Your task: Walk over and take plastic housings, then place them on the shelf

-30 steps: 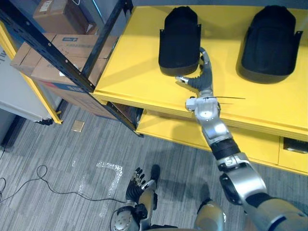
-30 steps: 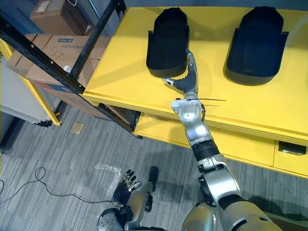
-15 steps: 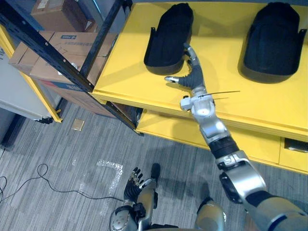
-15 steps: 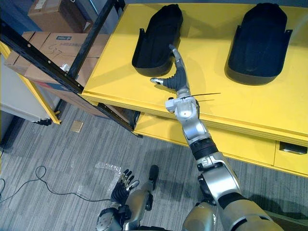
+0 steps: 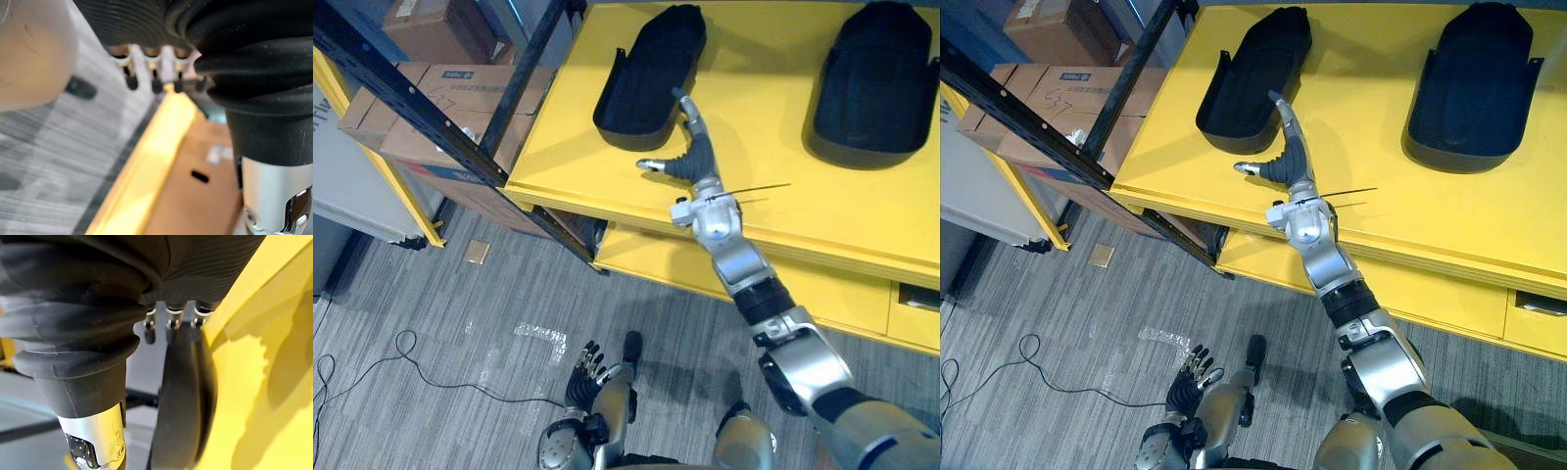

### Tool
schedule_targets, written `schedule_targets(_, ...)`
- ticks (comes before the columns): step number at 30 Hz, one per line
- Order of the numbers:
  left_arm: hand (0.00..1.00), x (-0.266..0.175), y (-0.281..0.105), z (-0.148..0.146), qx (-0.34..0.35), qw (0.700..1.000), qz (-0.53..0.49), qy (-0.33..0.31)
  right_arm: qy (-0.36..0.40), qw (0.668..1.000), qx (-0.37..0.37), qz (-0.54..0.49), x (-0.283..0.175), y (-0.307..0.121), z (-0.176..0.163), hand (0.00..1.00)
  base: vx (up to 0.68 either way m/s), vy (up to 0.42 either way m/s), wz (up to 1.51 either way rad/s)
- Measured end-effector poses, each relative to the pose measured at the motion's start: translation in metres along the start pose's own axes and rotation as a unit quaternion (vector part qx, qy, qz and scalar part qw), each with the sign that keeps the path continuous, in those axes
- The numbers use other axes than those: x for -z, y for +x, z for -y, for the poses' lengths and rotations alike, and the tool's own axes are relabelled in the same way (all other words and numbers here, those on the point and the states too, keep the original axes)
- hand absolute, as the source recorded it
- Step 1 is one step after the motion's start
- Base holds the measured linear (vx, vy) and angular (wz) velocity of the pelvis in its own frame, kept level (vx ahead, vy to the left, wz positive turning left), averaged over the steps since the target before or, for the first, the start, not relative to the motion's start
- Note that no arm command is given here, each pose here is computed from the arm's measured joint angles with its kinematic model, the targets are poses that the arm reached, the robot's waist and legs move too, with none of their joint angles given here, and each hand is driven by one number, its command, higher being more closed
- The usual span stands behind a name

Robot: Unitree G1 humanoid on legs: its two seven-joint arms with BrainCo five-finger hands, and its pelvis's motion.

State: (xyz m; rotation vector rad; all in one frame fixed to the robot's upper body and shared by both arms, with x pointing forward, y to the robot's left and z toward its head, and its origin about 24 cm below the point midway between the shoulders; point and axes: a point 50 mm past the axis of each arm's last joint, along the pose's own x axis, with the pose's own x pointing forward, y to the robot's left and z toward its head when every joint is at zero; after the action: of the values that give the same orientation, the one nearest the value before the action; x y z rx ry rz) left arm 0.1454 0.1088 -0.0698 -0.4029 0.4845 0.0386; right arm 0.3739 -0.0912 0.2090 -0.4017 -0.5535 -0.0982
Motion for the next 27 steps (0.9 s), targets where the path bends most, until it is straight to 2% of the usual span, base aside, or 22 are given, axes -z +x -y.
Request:
schedule_targets(2,0.00,-0.001,0.000,0.000,0.003,1.000,0.003,0.000,0.013,0.999,0.047,0.012,-0.004,0.003,0.015,0.00,-0.01,-0.012,-0.12)
schedule_targets(5,0.00,0.001,-0.001,-0.001,0.004,1.000,0.010,0.012,0.071,0.987,0.110,0.088,-0.030,-0.008,0.038,0.00,0.01,0.010,-0.38)
schedule_targets(7,0.00,0.002,-0.001,-0.002,0.004,1.000,0.009,0.022,0.098,0.979,0.120,0.132,-0.040,-0.032,0.048,0.00,0.05,0.028,-0.43)
schedule_targets(10,0.00,0.003,-0.002,-0.004,0.008,0.998,0.009,0.054,0.124,0.981,0.102,0.106,-0.025,-0.074,0.054,0.00,0.09,0.042,-0.56)
schedule_targets(14,0.00,0.006,-0.002,-0.009,0.004,0.995,0.000,0.101,0.123,0.986,0.113,-0.005,0.017,-0.137,0.072,0.00,0.07,0.031,-0.59)
schedule_targets(16,0.00,0.013,-0.002,-0.022,-0.020,0.990,-0.019,0.135,0.153,0.976,0.142,-0.065,0.036,-0.176,0.085,0.00,0.03,0.009,-0.69)
schedule_targets(20,0.00,0.021,-0.001,-0.035,-0.047,0.985,-0.042,0.161,0.162,0.959,0.176,-0.150,0.057,-0.227,0.101,0.00,-0.03,-0.002,-0.73)
schedule_targets(23,0.00,0.028,0.003,-0.046,-0.058,0.976,-0.069,0.200,0.159,0.935,0.151,-0.277,0.091,-0.277,0.092,0.00,-0.06,-0.017,-0.56)
schedule_targets(27,0.00,0.043,0.007,-0.063,-0.083,0.962,-0.129,0.224,0.142,0.874,0.123,-0.448,0.137,-0.343,0.071,0.00,-0.04,-0.014,-0.30)
